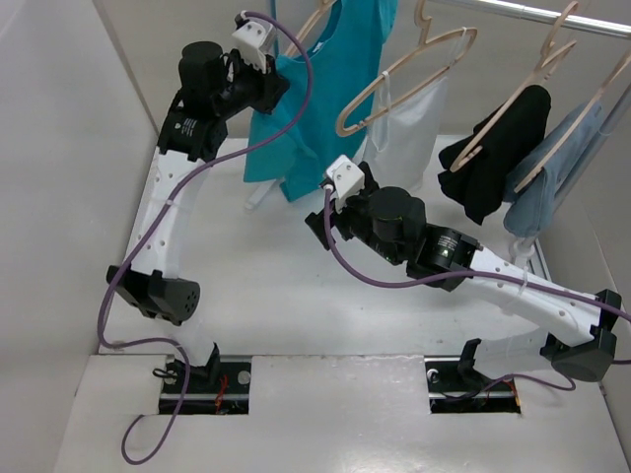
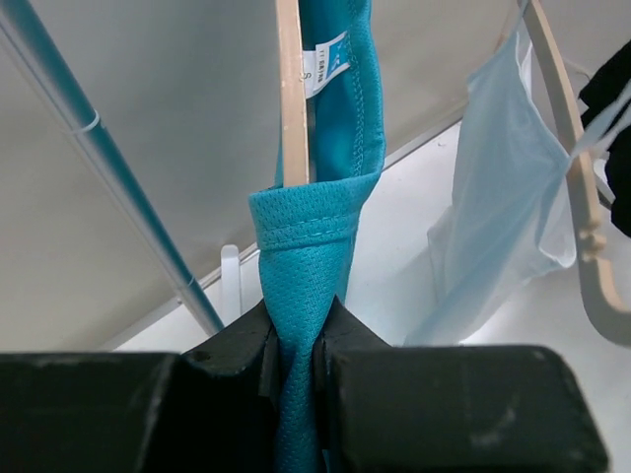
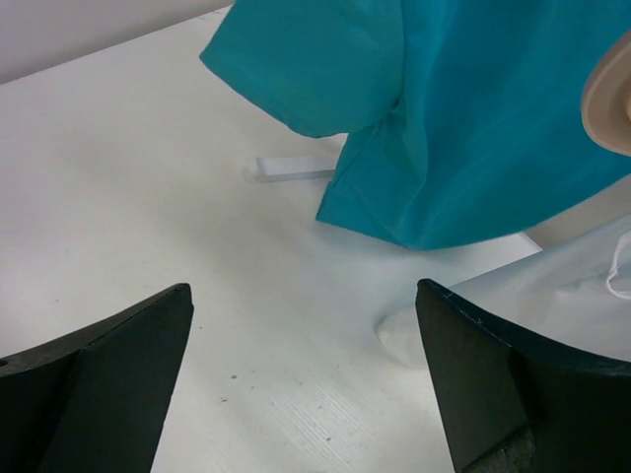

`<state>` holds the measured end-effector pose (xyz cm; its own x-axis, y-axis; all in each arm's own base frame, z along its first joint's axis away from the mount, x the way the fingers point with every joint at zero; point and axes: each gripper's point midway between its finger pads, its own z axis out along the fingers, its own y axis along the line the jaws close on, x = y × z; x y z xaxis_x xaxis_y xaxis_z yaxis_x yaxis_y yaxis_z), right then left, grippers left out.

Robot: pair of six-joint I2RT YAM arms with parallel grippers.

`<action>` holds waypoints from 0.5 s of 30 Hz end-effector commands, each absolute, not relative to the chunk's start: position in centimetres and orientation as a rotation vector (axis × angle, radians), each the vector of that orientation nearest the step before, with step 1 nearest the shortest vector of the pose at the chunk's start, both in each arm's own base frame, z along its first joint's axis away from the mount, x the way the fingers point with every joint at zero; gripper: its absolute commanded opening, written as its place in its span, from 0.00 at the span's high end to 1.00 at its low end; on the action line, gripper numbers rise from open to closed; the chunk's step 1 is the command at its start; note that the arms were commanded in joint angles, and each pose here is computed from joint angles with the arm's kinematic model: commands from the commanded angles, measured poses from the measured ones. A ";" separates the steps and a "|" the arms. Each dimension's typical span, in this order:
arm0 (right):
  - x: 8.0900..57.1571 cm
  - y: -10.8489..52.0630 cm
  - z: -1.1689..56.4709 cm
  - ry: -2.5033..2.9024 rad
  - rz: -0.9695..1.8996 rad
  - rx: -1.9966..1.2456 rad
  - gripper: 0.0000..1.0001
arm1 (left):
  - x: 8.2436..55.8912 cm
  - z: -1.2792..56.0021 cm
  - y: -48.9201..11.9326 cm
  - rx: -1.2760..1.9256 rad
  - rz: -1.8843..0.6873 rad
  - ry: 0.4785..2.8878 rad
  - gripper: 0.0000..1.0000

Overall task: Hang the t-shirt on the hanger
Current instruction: Hang the hanger with tshirt onto the clothesline

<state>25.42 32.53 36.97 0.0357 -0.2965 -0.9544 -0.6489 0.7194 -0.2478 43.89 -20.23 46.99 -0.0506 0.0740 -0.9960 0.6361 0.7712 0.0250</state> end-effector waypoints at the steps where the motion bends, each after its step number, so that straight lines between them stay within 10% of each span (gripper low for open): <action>1: 25.6 32.1 39.2 1.508 0.308 -0.758 0.01 | 44.6 53.0 -20.4 0.542 -0.505 1.376 1.00; 15: 26.2 32.3 38.6 1.545 0.251 -0.779 0.01 | 49.1 47.9 -21.3 0.541 -0.461 1.514 1.00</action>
<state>26.21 32.59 35.88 0.0246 -0.3640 -0.9311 -0.6274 0.7195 -0.2979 49.96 -21.85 43.80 -0.1016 0.0635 -0.9928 0.6174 0.7866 -0.0129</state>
